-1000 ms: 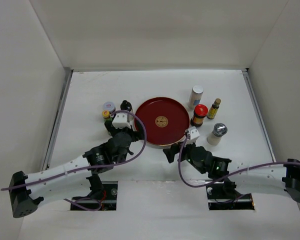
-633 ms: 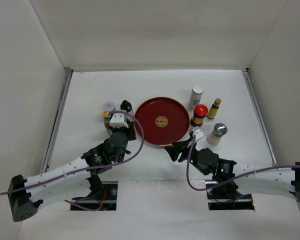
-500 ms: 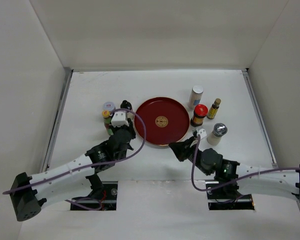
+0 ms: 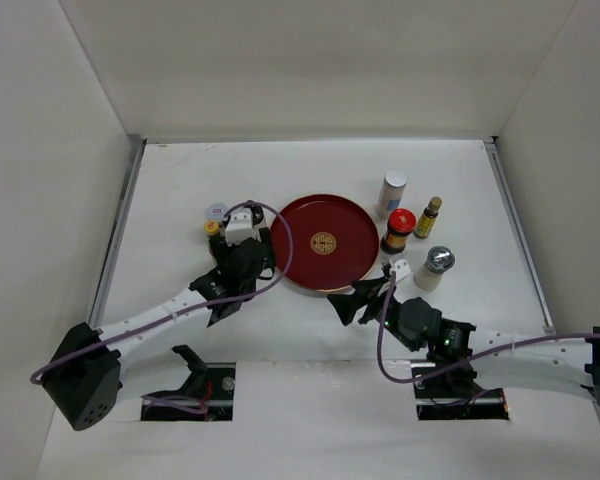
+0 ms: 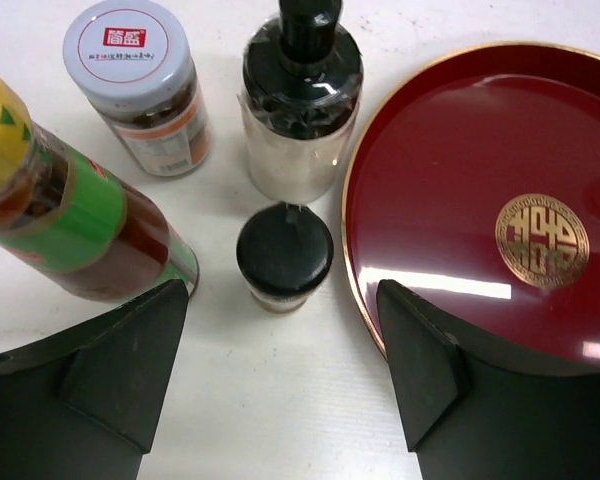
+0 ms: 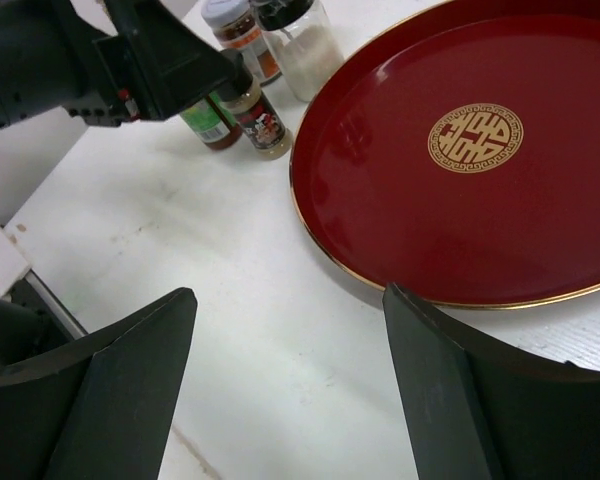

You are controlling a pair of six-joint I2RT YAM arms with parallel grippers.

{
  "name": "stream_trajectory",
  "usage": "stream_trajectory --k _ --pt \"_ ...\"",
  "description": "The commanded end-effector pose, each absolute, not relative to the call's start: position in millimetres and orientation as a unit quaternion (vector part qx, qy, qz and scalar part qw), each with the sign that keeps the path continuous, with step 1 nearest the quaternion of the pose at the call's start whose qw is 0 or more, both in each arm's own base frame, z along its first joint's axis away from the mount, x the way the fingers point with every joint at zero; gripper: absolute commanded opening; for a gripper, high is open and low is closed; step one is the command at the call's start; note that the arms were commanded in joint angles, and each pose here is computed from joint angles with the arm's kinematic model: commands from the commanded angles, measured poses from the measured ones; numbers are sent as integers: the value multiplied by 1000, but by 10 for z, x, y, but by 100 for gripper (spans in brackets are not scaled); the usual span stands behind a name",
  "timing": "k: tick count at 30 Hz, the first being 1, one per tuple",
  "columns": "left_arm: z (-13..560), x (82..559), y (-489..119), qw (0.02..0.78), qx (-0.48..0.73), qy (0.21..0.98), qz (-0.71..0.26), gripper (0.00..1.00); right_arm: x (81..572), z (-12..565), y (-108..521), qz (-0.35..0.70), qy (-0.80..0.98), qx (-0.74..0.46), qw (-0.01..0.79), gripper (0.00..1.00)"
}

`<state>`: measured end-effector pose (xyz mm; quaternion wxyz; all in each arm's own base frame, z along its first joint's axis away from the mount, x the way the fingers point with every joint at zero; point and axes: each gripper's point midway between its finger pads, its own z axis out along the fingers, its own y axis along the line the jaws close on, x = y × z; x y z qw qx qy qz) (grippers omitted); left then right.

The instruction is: Organize the condiment bottles

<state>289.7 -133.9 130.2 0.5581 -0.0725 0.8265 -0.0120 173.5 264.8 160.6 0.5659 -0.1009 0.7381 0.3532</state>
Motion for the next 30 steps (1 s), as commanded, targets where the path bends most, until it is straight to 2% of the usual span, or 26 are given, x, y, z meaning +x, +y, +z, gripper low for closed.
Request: stream_trajectory --k 1,7,15,16,20,22,25,30 --pt "1297 3036 -1405 562 -89 821 -41 76 1720 1795 2715 378 716 -100 579 82" --pt "1161 3236 -1498 553 -90 827 -40 74 1704 1787 2716 382 715 -102 577 82" --pt "1178 3474 -1454 565 -111 817 -29 61 1684 1794 2731 387 711 -107 576 81" --pt "1168 3496 -1432 566 -115 816 -26 57 1683 1791 2728 387 711 -107 576 81" --pt "1174 3517 -1430 569 -114 814 -26 31 1679 1808 2718 390 709 -106 578 81" --pt "1285 3448 -1489 577 -108 809 -41 23 1676 1813 2706 391 708 -105 579 81" --pt "1586 3248 -1628 601 -92 791 -71 20 1670 1839 2690 395 704 -103 581 81" --pt "2073 3083 -1904 633 -75 764 -103 22 1680 1882 2624 399 698 -91 588 78"
